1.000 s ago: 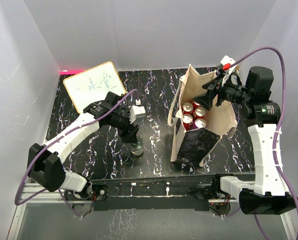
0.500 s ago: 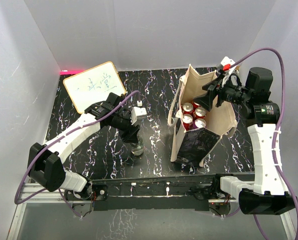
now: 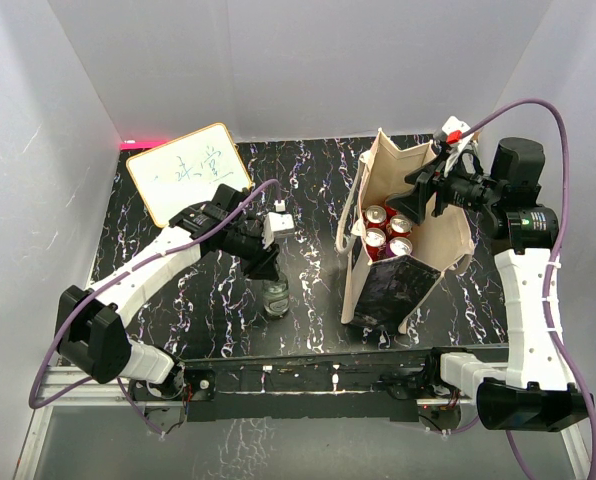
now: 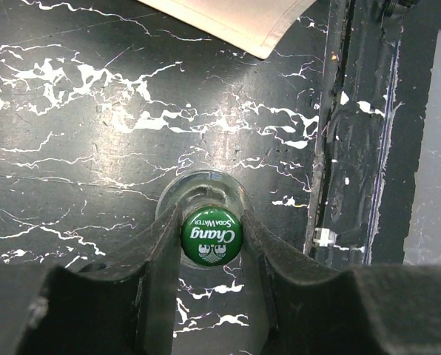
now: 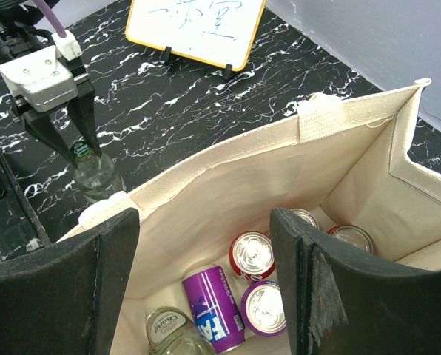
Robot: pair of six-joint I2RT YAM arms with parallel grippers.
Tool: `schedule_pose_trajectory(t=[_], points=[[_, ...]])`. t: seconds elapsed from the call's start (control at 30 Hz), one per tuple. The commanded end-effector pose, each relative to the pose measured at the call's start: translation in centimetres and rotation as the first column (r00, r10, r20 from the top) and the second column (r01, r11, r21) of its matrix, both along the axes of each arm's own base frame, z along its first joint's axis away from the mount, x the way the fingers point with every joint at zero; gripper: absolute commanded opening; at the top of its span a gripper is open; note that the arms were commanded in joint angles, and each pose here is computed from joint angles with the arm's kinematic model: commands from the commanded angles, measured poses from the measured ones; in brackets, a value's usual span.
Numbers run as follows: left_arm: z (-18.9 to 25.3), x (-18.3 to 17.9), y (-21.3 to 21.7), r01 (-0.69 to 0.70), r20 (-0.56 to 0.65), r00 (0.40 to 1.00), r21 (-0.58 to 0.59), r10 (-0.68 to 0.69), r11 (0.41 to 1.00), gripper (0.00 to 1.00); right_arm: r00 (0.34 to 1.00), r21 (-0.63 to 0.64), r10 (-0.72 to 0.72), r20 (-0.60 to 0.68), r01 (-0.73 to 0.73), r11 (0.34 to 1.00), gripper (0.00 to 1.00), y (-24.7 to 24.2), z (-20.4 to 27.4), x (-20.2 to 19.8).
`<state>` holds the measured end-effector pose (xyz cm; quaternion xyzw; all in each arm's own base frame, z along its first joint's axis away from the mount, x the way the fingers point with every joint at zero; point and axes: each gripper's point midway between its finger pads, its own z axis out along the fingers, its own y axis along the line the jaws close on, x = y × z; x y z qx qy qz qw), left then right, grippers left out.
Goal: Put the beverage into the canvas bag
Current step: Pick up the drink from the center of the board.
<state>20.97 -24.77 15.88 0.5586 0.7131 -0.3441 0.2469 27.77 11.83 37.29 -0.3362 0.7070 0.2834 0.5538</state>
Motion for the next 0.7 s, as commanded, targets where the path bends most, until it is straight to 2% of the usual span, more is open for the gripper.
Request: schedule_pose_trajectory(t=[0.0, 0.03, 0.23, 0.53, 0.67], points=[[1.1, -1.9, -0.2, 0.038, -0.054, 0.998, -0.046, -0.041, 0.998, 0.04, 0.997, 0.004, 0.0, 0.074, 0.0, 1.0, 0.74, -0.1, 1.8, -0.2], [1.3, -1.9, -0.3, 0.04, -0.052, 0.998, -0.049, -0.043, 0.998, 0.0, 0.997, 0.004, -0.001, 0.073, 0.001, 1.0, 0.74, -0.2, 1.8, -0.2], [5.2, -0.5, -0.8, 0.029, -0.004, 1.0, -0.122, -0.03, 0.992, 0.0, 0.996, 0.0, -0.04, 0.077, 0.041, 0.999, 0.74, -0.9, 2.1, 0.1], [16.5, 3.7, -0.7, -0.098, 0.071, 0.989, -0.318, 0.126, 0.943, 0.0, 0.988, -0.006, -0.129, 0.081, 0.13, 0.992, 0.74, -2.9, 2.0, 0.7], [21.6, 4.4, -0.9, -0.105, 0.139, 0.976, -0.378, 0.169, 0.92, 0.0, 0.983, -0.005, -0.162, 0.084, 0.163, 0.987, 0.74, -3.8, 2.1, 0.8]])
